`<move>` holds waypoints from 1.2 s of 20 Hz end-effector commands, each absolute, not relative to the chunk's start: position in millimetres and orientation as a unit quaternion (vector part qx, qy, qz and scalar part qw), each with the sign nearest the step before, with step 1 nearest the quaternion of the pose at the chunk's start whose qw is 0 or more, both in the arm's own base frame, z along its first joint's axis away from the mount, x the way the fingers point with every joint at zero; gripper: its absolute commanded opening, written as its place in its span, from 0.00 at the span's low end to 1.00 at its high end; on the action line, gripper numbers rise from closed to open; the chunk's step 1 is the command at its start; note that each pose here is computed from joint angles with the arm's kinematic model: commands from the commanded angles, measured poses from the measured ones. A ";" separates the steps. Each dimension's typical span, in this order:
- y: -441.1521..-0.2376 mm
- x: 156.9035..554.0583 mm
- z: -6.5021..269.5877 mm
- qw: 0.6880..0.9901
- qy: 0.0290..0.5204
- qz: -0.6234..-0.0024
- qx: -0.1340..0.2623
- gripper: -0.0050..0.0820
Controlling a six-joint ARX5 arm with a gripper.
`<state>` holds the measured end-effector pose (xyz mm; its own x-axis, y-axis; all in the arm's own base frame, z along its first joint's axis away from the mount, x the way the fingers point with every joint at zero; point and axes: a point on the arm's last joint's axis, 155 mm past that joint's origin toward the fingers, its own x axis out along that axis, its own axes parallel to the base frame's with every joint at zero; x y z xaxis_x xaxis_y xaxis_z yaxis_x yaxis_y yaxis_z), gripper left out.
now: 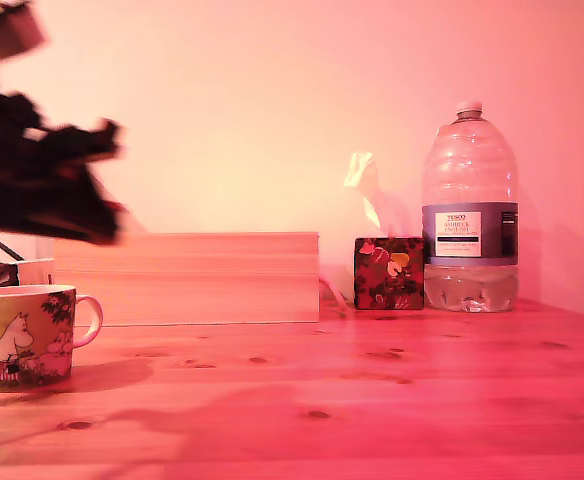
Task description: Pick up the coffee capsules from the table one by one and drop them inside the nearest coffee cup
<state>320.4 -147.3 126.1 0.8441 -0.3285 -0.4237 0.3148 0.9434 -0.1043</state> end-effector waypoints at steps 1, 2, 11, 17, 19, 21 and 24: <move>-130.1 318.8 116.4 0.961 0.234 -0.149 -0.002 0.12; -119.4 321.3 117.5 0.963 0.233 -0.136 0.002 0.12; -79.5 334.3 124.4 0.968 0.222 -0.116 -0.008 0.12; -81.1 336.3 120.3 0.962 0.247 -0.119 -0.005 0.12; -82.5 342.9 119.6 0.957 0.265 -0.118 -0.003 0.12; -83.9 349.9 116.0 0.950 0.290 -0.116 -0.001 0.12; -85.1 359.6 106.1 0.933 0.342 -0.110 0.004 0.12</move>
<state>362.0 -87.2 119.1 0.7677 -0.2138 -0.6041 0.2140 0.9741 -0.0728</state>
